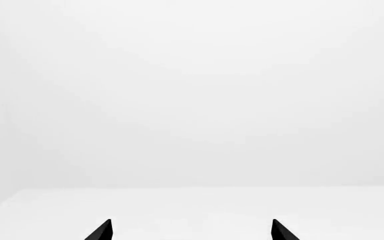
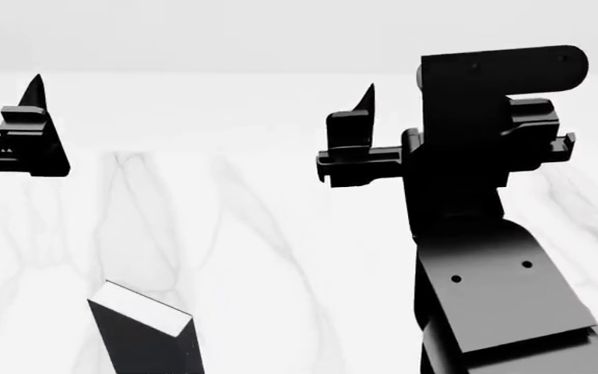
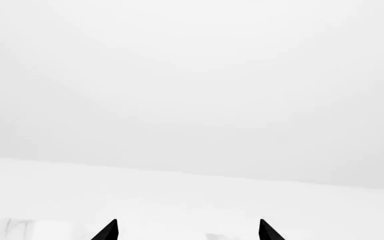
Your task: Pick up the book on the left and place it on top of the shelf.
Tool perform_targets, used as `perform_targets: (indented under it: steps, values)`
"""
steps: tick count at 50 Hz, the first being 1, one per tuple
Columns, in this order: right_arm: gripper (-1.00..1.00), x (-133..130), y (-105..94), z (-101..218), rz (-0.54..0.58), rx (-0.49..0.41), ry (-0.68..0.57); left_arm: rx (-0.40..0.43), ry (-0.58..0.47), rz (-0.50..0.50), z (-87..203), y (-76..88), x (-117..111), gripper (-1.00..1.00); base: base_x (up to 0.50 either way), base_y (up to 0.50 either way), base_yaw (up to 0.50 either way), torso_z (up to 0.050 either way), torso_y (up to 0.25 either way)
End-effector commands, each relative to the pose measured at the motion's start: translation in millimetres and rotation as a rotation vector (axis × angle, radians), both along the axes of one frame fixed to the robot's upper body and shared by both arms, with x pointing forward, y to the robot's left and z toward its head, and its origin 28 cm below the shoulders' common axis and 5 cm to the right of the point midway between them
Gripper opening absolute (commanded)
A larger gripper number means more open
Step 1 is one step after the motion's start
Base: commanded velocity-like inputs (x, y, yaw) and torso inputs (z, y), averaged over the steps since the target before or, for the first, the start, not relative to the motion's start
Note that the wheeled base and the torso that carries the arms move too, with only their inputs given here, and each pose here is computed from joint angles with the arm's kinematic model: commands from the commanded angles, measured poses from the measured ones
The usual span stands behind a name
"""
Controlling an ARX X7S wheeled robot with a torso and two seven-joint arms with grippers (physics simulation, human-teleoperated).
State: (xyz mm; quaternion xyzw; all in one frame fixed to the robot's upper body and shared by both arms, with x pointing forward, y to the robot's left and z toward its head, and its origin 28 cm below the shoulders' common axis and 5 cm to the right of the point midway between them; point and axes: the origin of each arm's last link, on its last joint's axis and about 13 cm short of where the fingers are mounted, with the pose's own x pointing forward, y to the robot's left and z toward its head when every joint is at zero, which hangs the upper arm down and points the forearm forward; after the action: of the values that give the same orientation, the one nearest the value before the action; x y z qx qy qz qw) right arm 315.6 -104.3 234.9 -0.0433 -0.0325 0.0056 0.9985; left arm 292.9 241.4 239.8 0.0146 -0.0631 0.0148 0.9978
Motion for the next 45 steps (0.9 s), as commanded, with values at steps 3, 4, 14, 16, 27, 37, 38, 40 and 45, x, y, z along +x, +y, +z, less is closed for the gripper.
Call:
perform_targets:
  steps: [3, 4, 14, 16, 27, 37, 38, 40, 45]
  values:
    - [1.0, -2, 2.9, -4, 0.048, -0.05, 0.071, -0.003, 0.0, 0.001, -1, 0.5, -1, 1.0, 0.0, 0.0, 0.0, 0.0, 0.0]
    - [1.0, -2, 3.6, -3, 0.084, -0.073, 0.103, -0.003, 0.001, 0.0, -1, 0.5, -1, 1.0, 0.0, 0.0, 0.0, 0.0, 0.0]
    - [1.0, 2, 8.3, 5, 0.331, -0.078, 0.175, -0.006, -0.002, -0.001, 0, 0.5, -1, 1.0, 0.0, 0.0, 0.0, 0.0, 0.0]
    - [1.0, 9, 7.1, 7, 0.411, -0.118, 0.258, -0.005, -0.001, 0.0, -1, 1.0, 0, 1.0, 0.0, 0.0, 0.0, 0.0, 0.0]
    - [1.0, 35, 6.0, 3, 0.568, -0.178, 0.36, -0.01, 0.002, 0.007, -2, 3.3, 0, 1.0, 0.0, 0.0, 0.0, 0.0, 0.0]
    - [1.0, 35, 12.4, -5, 0.681, -0.294, 0.445, -0.01, 0.004, 0.008, -3, 3.1, 1, 1.0, 0.0, 0.0, 0.0, 0.0, 0.0]
    - [1.0, 35, 12.9, -6, 0.686, -0.297, 0.448, -0.01, 0.004, 0.008, -2, 3.1, 1, 1.0, 0.0, 0.0, 0.0, 0.0, 0.0]
    - [1.0, 33, 14.4, -6, 0.725, -0.312, 0.46, -0.009, 0.004, 0.009, -2, 3.5, 1, 1.0, 0.0, 0.0, 0.0, 0.0, 0.0]
    - [1.0, 31, 17.0, -10, 0.743, -0.322, 0.484, -0.011, 0.003, 0.011, -2, 4.4, 0, 1.0, 0.0, 0.0, 0.0, 0.0, 0.0]
